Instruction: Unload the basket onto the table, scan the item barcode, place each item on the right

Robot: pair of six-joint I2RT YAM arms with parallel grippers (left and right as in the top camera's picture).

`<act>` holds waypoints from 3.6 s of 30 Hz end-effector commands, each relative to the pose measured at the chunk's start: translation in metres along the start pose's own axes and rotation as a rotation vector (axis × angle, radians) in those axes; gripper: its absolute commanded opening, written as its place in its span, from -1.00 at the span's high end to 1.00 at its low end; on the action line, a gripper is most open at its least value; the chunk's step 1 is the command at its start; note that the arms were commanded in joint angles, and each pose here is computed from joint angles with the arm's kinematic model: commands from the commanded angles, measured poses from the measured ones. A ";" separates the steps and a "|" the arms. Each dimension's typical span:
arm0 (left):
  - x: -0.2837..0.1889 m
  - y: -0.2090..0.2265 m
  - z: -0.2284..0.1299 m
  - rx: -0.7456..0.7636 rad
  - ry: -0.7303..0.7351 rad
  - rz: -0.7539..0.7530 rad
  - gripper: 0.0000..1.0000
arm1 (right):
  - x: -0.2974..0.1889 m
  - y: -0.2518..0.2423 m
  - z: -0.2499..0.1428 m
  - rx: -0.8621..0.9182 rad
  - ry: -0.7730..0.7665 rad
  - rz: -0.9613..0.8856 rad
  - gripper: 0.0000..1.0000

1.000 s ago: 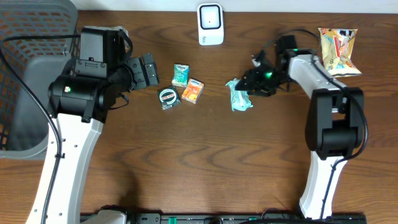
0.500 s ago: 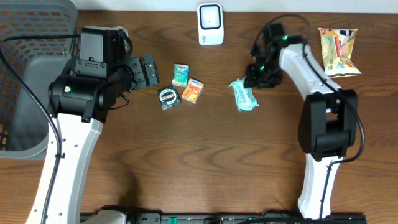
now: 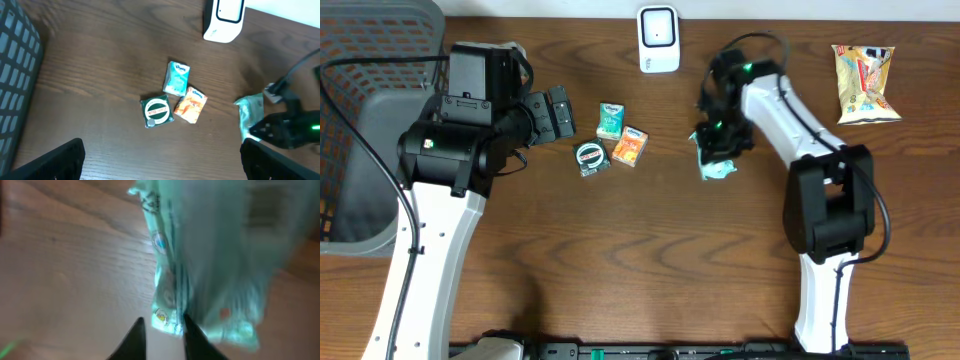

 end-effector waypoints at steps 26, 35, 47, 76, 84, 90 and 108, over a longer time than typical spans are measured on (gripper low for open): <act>-0.002 0.001 0.002 0.005 -0.011 0.011 -0.96 | -0.028 -0.019 0.021 -0.086 -0.082 -0.255 0.98; -0.002 0.001 0.002 0.005 -0.011 0.011 -0.95 | -0.012 -0.081 -0.022 0.134 0.063 -0.525 0.98; -0.002 0.001 0.002 0.005 -0.011 0.011 -0.96 | -0.093 -0.090 0.032 0.193 -0.196 -0.338 0.34; -0.002 0.001 0.002 0.005 -0.011 0.011 -0.95 | 0.005 -0.142 0.000 0.520 -0.260 0.529 -0.01; -0.002 0.001 0.002 0.005 -0.011 0.011 -0.96 | -0.004 -0.142 0.023 0.533 -0.352 0.558 0.98; -0.002 0.001 0.002 0.005 -0.011 0.011 -0.96 | -0.050 -0.148 0.041 0.464 -0.438 0.577 0.97; -0.002 0.001 0.002 0.005 -0.011 0.011 -0.96 | -0.013 -0.069 0.008 0.707 -0.043 0.521 -0.68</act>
Point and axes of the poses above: each gripper's point midway between its finger pads, its own x axis out along the fingers, its own y axis along the line the jaws close on, z = x × y, the point moved 4 cm from there along -x, back along the fingers, and after that the axes turned 2 degrees about -x, right-handed, at the moved point
